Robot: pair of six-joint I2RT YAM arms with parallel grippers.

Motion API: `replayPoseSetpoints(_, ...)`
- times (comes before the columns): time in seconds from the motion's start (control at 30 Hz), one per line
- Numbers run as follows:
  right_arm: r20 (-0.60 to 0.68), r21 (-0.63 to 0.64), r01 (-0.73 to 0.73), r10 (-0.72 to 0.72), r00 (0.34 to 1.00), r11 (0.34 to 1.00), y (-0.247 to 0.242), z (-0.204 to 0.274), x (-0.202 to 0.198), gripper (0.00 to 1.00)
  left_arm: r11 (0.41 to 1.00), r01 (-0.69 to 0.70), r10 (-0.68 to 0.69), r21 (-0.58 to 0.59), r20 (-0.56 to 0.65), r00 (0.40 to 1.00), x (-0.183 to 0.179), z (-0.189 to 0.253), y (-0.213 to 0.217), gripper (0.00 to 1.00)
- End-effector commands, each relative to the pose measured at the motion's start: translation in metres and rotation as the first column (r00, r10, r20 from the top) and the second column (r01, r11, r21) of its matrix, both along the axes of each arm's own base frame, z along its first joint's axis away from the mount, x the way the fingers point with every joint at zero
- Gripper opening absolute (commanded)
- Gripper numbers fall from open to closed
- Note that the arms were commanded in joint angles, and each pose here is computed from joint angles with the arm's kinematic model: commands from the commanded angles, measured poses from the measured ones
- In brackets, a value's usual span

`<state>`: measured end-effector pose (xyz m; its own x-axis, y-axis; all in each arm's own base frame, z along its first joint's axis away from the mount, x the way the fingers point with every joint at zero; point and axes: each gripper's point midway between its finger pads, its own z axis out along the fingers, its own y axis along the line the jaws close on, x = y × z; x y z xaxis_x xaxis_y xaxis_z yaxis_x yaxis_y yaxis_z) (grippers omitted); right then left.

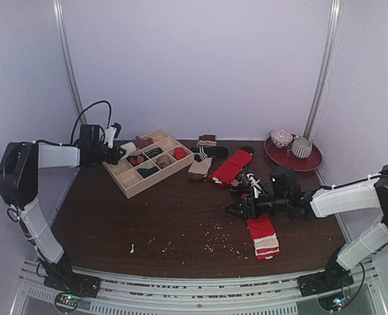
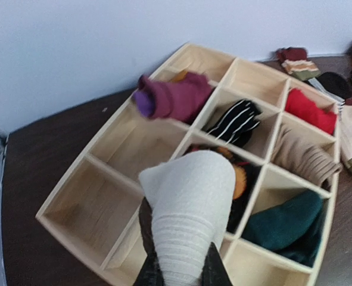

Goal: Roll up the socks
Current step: Place a pair of socks in the storage box.

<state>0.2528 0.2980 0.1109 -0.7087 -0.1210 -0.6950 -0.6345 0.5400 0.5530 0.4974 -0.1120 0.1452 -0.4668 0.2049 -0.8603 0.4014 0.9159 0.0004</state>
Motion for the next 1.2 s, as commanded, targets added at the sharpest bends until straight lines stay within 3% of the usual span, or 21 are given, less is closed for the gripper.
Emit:
replayPoseSetpoints(0.0,-0.006,0.020,-0.048,0.048,0.999,0.999,0.005,-0.005,0.000,0.48,0.995,-0.080,0.080,0.062,0.004,0.997,-0.007,-0.006,0.048,0.00)
replayPoseSetpoints(0.17,-0.019,0.036,-0.069,0.069,0.997,0.997,0.008,-0.011,0.000,0.47,0.995,-0.092,0.092,0.029,0.025,0.995,-0.006,0.004,0.074,0.00)
replayPoseSetpoints(0.33,-0.033,0.063,-0.085,0.087,0.996,0.994,0.011,-0.014,0.000,0.46,0.990,-0.106,0.102,0.094,0.047,0.994,0.017,0.015,0.082,0.00)
replayPoseSetpoints(0.53,-0.033,0.058,-0.087,0.089,0.995,0.995,0.011,-0.016,0.002,0.46,0.996,-0.032,0.023,0.088,0.105,0.994,0.055,0.030,0.071,0.00)
replayPoseSetpoints(0.7,-0.032,0.055,-0.088,0.090,0.995,0.995,0.011,-0.014,0.003,0.45,0.988,0.031,-0.041,0.154,0.061,0.997,0.074,0.012,0.069,0.00)
replayPoseSetpoints(1.17,-0.043,0.039,-0.100,0.101,0.994,0.994,0.009,-0.020,0.000,0.45,0.977,0.068,-0.060,0.201,-0.044,0.997,0.054,-0.042,0.075,0.00)
